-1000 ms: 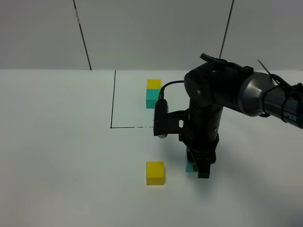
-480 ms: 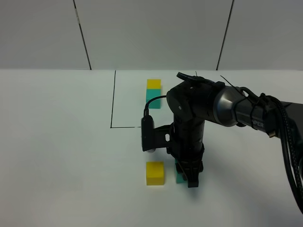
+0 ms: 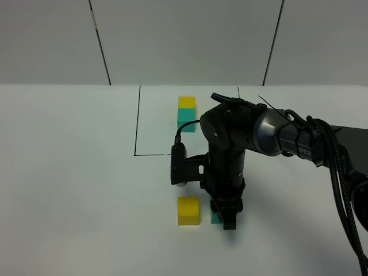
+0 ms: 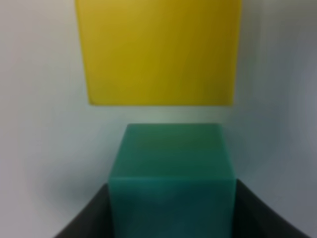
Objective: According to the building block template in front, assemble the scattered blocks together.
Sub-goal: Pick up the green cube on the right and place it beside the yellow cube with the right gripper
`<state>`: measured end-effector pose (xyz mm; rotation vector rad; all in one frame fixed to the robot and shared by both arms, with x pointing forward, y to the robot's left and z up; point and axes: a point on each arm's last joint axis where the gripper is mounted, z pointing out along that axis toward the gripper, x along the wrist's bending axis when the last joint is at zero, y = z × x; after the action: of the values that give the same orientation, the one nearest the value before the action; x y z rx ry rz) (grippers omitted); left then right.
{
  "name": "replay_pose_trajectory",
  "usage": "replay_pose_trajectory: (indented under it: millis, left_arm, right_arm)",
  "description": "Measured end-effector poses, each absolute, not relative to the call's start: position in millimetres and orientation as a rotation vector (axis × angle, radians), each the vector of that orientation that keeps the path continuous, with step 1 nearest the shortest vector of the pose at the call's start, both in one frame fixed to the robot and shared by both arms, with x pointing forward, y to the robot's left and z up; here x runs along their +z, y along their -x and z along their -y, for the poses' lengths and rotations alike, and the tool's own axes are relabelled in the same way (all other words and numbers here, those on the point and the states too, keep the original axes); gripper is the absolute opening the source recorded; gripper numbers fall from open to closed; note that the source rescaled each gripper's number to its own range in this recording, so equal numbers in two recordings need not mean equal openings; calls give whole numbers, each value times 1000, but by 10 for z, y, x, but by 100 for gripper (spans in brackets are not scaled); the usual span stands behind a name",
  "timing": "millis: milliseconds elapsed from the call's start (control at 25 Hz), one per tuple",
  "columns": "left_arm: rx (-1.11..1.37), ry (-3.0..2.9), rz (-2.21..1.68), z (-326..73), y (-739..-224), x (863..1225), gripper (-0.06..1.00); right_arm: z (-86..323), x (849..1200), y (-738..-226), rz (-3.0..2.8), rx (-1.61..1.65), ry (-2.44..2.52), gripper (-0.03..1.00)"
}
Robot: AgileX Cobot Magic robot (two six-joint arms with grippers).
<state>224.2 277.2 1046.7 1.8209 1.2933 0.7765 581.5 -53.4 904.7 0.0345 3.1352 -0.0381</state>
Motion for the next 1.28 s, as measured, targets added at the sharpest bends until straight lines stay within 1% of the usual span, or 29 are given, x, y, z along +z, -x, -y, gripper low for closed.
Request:
replay_pose_trajectory:
  millis: [600, 1280]
  left_arm:
    - [776, -1821, -1293, -2772, -2242, 10467, 72]
    - [776, -1821, -1293, -2772, -2242, 10467, 72]
  right_arm:
    - [397, 9059, -5788, -3130, 71, -58, 2]
    - [395, 9060, -5784, -3136, 71, -57, 1]
